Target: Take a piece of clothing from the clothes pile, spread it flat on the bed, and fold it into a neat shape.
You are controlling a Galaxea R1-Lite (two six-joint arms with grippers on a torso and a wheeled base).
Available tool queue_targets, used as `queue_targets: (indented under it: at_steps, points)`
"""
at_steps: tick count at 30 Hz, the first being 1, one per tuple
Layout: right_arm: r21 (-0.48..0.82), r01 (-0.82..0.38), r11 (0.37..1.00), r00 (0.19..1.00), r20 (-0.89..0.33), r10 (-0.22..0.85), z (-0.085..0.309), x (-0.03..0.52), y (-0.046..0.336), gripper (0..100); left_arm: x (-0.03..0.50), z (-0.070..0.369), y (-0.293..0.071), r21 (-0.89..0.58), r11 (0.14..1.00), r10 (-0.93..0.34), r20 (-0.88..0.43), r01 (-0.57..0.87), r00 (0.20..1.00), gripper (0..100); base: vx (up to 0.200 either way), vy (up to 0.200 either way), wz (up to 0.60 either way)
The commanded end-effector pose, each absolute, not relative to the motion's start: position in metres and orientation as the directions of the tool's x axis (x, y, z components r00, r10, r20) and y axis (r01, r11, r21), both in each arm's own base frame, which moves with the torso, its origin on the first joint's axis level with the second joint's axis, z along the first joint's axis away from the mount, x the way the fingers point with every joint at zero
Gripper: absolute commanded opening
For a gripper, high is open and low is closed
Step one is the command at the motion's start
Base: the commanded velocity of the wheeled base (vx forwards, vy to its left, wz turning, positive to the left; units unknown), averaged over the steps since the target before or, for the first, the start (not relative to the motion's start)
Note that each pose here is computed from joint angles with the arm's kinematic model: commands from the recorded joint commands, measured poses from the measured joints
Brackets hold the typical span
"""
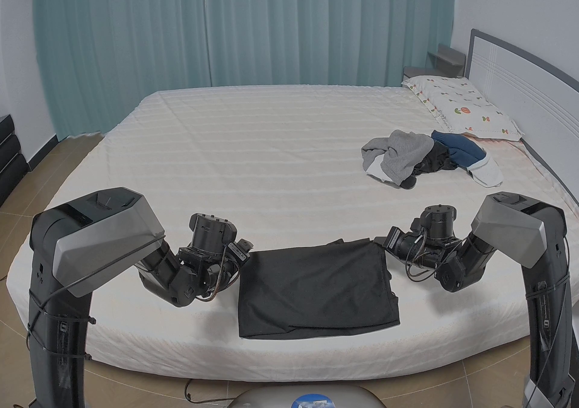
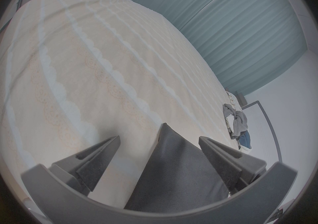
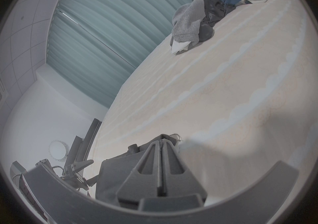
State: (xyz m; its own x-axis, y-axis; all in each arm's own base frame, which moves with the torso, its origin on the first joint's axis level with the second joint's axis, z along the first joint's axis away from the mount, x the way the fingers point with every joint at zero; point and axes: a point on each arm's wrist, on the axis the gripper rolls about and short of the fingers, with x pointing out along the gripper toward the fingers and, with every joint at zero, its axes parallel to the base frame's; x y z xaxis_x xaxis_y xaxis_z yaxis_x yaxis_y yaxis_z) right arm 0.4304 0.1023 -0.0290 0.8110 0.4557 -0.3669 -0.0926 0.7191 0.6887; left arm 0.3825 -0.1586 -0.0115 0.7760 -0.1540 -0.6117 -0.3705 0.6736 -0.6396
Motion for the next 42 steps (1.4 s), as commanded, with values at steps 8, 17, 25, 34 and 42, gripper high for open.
queue_targets:
  at_steps: [8, 17, 25, 34, 42]
  points:
    - [0.694, -0.094, 0.714, 0.84, -0.33, 0.432, -0.028, 0.436, 0.102, 0, 0.382, -0.013, -0.159, -0.637, 0.676, -0.154, -0.614, -0.371, 0.774, 100, 0.0, 0.0, 0.0]
    - [0.693, -0.091, 0.715, 0.84, -0.331, 0.429, -0.028, 0.436, 0.102, 0, 0.384, -0.011, -0.16, -0.642, 0.674, -0.157, -0.607, -0.365, 0.779, 100, 0.0, 0.0, 0.0]
    - [0.693, -0.091, 0.715, 0.85, -0.321, 0.419, -0.024, 0.431, 0.098, 100, 0.394, -0.008, -0.176, -0.657, 0.686, -0.186, -0.574, -0.313, 0.797, 100, 0.0, 0.0, 0.0]
    - [0.695, -0.081, 0.715, 0.841, -0.337, 0.423, -0.024, 0.424, 0.099, 100, 0.402, -0.025, -0.185, -0.595, 0.759, -0.171, -0.574, -0.264, 0.8, 100, 0.0, 0.0, 0.0]
    - [0.694, -0.081, 0.715, 0.836, -0.343, 0.428, -0.026, 0.423, 0.1, 100, 0.406, -0.027, -0.186, -0.589, 0.76, -0.146, -0.567, -0.275, 0.81, 0, 0.0, 0.0, 0.0]
